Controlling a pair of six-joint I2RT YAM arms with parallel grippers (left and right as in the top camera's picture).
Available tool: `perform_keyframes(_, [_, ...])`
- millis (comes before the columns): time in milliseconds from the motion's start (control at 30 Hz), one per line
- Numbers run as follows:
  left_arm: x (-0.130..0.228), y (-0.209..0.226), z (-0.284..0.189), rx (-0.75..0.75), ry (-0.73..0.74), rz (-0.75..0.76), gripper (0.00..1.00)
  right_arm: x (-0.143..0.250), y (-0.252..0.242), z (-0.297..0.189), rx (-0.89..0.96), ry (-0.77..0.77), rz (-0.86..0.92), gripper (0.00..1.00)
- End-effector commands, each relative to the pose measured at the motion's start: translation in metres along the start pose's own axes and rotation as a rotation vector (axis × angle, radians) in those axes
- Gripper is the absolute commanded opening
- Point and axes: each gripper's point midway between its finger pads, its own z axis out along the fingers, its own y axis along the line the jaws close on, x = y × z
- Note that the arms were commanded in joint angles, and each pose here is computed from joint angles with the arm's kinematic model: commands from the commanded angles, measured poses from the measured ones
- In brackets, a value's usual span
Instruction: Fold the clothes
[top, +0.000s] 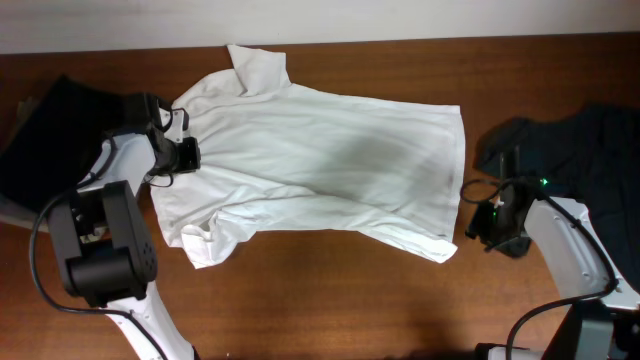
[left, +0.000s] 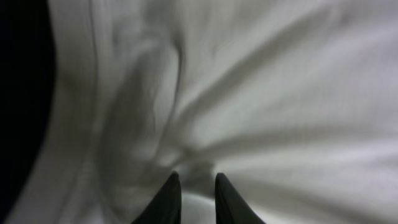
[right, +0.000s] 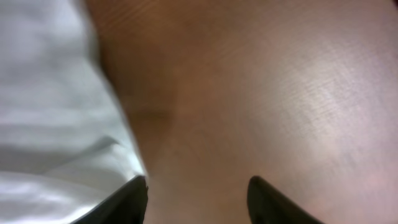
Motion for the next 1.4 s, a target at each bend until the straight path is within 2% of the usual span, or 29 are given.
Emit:
perform_keyframes(0, [0.005,-0.014,-0.011,0.084,0.076,0.064,0.21,-0.036,0.051,-0.011,-0.262,-0.133,-0.11,0.35])
perform_keyframes(67, [0.003,-0.033,-0.033,0.157,0.113,0.075,0.21,-0.058,0.065,-0.014,-0.322,-0.21,-0.094,0.29])
perform_keyframes(100, [0.002,-0.04,-0.043,0.171,0.125,0.089,0.21,-0.064,0.071,-0.007,-0.344,-0.214,-0.091,0.29])
perform_keyframes(167, [0.007,-0.06,-0.067,0.182,0.172,0.131,0.21,-0.068,0.078,0.015,-0.365,-0.179,-0.092,0.28])
perform_keyframes(267, [0.033,-0.081,-0.081,0.183,0.271,0.163,0.21,-0.068,0.094,0.054,-0.435,-0.098,-0.096,0.17])
perform_keyframes(300, [0.046,-0.086,-0.083,0.176,0.327,0.171,0.2,-0.07,0.096,0.065,-0.438,-0.079,-0.089,0.16])
perform_keyframes(367, [0.066,-0.091,-0.087,0.142,0.414,0.195,0.2,-0.078,0.093,0.089,-0.395,-0.054,-0.065,0.13])
perform_keyframes(433, [0.078,-0.094,-0.091,0.12,0.466,0.213,0.2,-0.101,0.072,0.106,-0.237,-0.097,0.003,0.1])
perform_keyframes(500, [0.085,-0.091,-0.094,0.097,0.5,0.217,0.2,-0.127,0.063,0.105,-0.154,-0.159,0.014,0.1])
perform_keyframes(600, [0.1,-0.088,-0.094,0.088,0.557,0.206,0.2,-0.168,0.067,0.081,-0.143,-0.234,0.015,0.09])
perform_keyframes(733, [0.124,-0.079,-0.074,0.068,0.604,0.19,0.2,-0.187,0.077,0.045,-0.176,-0.227,0.013,0.1])
perform_keyframes(767, [0.136,-0.077,-0.066,0.066,0.623,0.176,0.2,-0.186,0.083,0.03,-0.197,-0.206,-0.039,0.18])
perform_keyframes(833, [0.154,-0.069,-0.055,0.037,0.654,0.171,0.18,-0.183,0.086,0.004,-0.213,-0.194,-0.076,0.19])
perform_keyframes(867, [0.163,-0.059,-0.05,-0.02,0.67,0.143,0.13,-0.181,0.085,-0.009,-0.213,-0.196,-0.076,0.2])
perform_keyframes(900, [0.178,-0.044,-0.05,-0.112,0.71,0.079,0.02,-0.173,0.083,-0.032,-0.216,-0.203,-0.077,0.2])
perform_keyframes(1033, [0.209,-0.01,-0.07,-0.242,0.834,-0.073,0.01,-0.129,0.067,-0.065,-0.185,-0.106,-0.069,0.2])
perform_keyframes(1133, [0.214,0.01,-0.078,-0.24,0.847,-0.186,0.01,-0.083,0.053,-0.052,-0.131,0.081,-0.057,0.2])
perform_keyframes(1200, [0.214,0.021,-0.08,-0.236,0.838,-0.237,0.01,-0.055,0.062,-0.028,-0.188,0.173,-0.094,0.2])
perform_keyframes(1267, [0.212,0.024,-0.078,-0.221,0.82,-0.271,0.01,-0.039,0.088,-0.005,-0.311,0.185,-0.188,0.2])
perform_keyframes(1367, [0.211,0.023,-0.077,-0.221,0.816,-0.261,0.01,-0.025,0.104,0.038,-0.34,0.146,-0.193,0.17])
